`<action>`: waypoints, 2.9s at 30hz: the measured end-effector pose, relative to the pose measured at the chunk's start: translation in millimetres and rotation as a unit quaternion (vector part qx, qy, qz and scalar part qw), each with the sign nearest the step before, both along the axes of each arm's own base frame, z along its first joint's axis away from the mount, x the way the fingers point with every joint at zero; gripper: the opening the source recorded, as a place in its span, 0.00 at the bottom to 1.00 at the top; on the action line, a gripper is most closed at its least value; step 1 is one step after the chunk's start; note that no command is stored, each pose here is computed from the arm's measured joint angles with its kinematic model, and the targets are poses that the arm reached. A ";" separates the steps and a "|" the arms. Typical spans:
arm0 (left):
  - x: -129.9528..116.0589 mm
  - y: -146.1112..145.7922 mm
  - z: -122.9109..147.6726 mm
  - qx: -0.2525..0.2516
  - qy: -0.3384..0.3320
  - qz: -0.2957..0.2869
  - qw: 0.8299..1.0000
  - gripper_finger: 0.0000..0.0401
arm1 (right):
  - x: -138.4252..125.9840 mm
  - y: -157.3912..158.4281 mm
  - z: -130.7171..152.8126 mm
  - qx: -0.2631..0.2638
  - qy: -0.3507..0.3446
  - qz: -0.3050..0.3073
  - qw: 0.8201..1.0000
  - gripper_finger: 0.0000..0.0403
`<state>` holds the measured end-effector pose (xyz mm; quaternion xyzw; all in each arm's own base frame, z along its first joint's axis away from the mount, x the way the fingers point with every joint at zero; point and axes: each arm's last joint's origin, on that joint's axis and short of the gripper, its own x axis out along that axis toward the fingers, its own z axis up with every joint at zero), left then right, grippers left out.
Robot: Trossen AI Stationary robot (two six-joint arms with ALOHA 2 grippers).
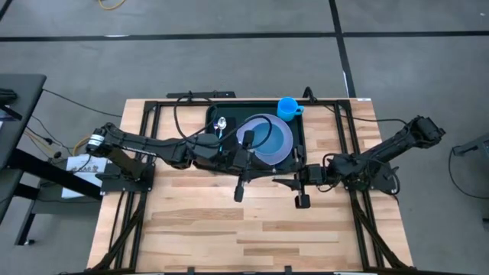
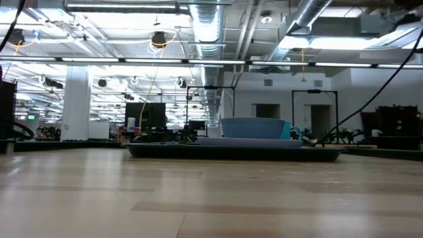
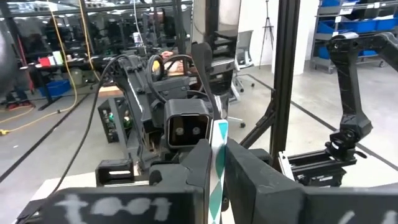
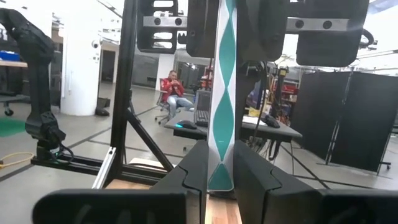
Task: Set up tray
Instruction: Put the white and blue knife on top of the napkin to the right of the spoon and fork on the black serving tray
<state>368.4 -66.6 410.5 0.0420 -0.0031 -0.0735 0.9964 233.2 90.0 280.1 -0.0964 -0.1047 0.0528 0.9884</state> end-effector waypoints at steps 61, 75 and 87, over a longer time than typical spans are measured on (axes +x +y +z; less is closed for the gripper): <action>-0.3 -1.6 -1.5 0.001 0.008 -0.004 1.000 0.03 | -29.5 18.3 10.4 -0.029 0.020 -0.161 0.986 0.65; -17.2 19.4 -12.6 -0.063 0.106 0.253 0.960 0.03 | -81.7 19.5 13.0 0.000 0.099 -0.387 0.917 0.65; -55.3 105.8 -26.2 -0.206 0.217 0.419 0.857 0.03 | -82.6 19.4 13.0 0.001 0.099 -0.385 0.917 0.65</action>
